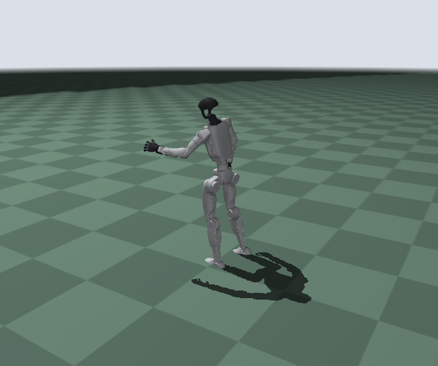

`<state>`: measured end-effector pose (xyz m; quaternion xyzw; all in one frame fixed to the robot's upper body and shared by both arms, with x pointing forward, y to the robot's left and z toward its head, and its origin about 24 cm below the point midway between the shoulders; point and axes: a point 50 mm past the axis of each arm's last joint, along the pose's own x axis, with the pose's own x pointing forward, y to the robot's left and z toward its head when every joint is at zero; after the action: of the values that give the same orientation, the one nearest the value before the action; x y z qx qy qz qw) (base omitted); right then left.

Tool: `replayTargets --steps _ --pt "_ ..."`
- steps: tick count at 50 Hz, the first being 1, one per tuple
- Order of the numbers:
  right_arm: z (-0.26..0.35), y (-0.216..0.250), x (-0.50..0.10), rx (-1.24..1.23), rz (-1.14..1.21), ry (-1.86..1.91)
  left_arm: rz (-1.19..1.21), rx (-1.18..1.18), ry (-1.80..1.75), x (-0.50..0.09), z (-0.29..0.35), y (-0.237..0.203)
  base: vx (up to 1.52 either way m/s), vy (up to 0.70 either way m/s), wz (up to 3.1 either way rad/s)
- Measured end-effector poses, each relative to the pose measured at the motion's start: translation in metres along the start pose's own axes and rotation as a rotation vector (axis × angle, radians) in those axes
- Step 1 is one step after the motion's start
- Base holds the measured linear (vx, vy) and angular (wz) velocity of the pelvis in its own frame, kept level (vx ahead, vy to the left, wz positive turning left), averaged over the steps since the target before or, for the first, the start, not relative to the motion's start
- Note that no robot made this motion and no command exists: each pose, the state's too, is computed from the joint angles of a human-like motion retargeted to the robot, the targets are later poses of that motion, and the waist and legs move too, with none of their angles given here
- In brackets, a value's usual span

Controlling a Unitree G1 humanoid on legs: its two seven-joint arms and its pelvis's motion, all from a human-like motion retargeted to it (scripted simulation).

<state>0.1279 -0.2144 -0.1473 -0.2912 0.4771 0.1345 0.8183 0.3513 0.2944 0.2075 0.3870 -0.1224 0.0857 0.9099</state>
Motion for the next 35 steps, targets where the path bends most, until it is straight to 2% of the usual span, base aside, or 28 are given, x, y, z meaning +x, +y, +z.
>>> replayTargets --steps 5,15,19,23,25,30,35 --pt "-0.011 0.006 -0.003 -0.038 0.025 0.035 -0.026 -0.035 0.087 -0.017 -0.027 -0.011 0.05 -0.19 -0.03" --pt "0.0 -0.006 -0.003 0.039 -0.089 -0.025 0.028 -0.107 0.408 -0.077 -0.109 -0.028 0.05 -0.3 -0.35" --pt "0.013 -0.009 -0.002 0.044 -0.141 -0.084 0.101 -0.113 0.705 -0.132 -0.164 -0.035 0.07 -0.41 -0.88" --pt "0.026 -0.022 -0.001 0.044 -0.243 -0.129 0.128 -0.112 1.066 -0.214 -0.207 -0.057 0.08 -0.37 -1.16" --pt "0.029 -0.031 0.0 0.052 -0.29 -0.139 0.065 -0.118 1.224 -0.257 -0.217 -0.08 0.09 -0.29 -1.34" --pt "0.025 -0.047 0.0 0.109 -0.354 -0.115 -0.296 -0.146 1.408 -0.34 -0.203 -0.155 0.1 -0.18 -1.73" --pt "0.017 -0.054 0.002 0.16 -0.372 -0.055 -0.501 -0.202 1.36 -0.361 -0.175 -0.209 0.1 -0.05 -2.03"
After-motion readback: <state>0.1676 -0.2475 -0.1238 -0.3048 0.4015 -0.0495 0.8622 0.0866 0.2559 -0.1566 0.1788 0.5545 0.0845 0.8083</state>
